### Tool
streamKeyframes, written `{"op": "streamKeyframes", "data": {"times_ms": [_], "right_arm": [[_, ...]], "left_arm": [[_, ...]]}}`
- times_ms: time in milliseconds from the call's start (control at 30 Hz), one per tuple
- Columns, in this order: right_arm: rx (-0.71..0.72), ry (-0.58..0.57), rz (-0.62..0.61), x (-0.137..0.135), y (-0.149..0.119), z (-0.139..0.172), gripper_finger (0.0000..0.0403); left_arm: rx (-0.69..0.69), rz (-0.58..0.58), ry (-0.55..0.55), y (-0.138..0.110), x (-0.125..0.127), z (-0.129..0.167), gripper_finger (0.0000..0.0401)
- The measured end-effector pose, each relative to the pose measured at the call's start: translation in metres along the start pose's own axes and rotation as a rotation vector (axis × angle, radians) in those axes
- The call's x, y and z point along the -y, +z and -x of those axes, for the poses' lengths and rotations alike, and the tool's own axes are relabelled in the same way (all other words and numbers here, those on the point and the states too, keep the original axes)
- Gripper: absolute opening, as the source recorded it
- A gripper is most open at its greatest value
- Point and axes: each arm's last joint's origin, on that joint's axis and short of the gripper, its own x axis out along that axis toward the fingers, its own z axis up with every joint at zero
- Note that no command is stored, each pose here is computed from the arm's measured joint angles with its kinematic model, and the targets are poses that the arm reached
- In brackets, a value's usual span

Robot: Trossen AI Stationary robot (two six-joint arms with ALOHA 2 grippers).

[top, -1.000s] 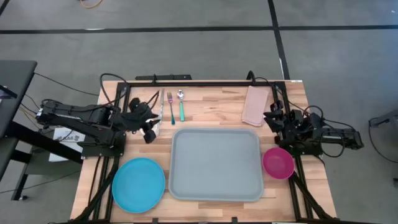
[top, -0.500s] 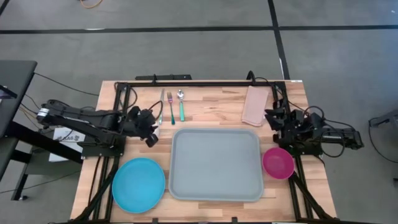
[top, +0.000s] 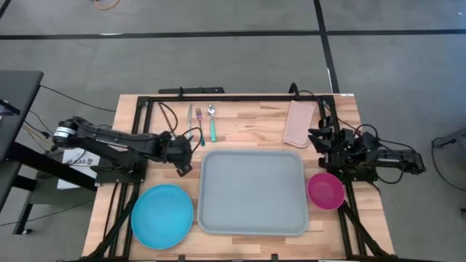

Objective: Set up tray
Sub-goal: Put the white mug on the gray serving tray

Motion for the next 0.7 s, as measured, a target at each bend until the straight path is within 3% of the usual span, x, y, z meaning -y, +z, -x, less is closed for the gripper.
{"op": "streamKeyframes", "data": {"times_ms": [233,700], "right_arm": [[-0.007,0.000,0.000,0.000,-0.001,0.000,0.0091],[-0.020,0.001,0.000,0.000,-0.002,0.000,0.0091]], "left_arm": [[-0.059,0.032,0.085,0.008,-0.005,-0.020,0.0146],[-0.133,0.005,0.074,0.000,-0.015,-0.036,0.0142]]}}
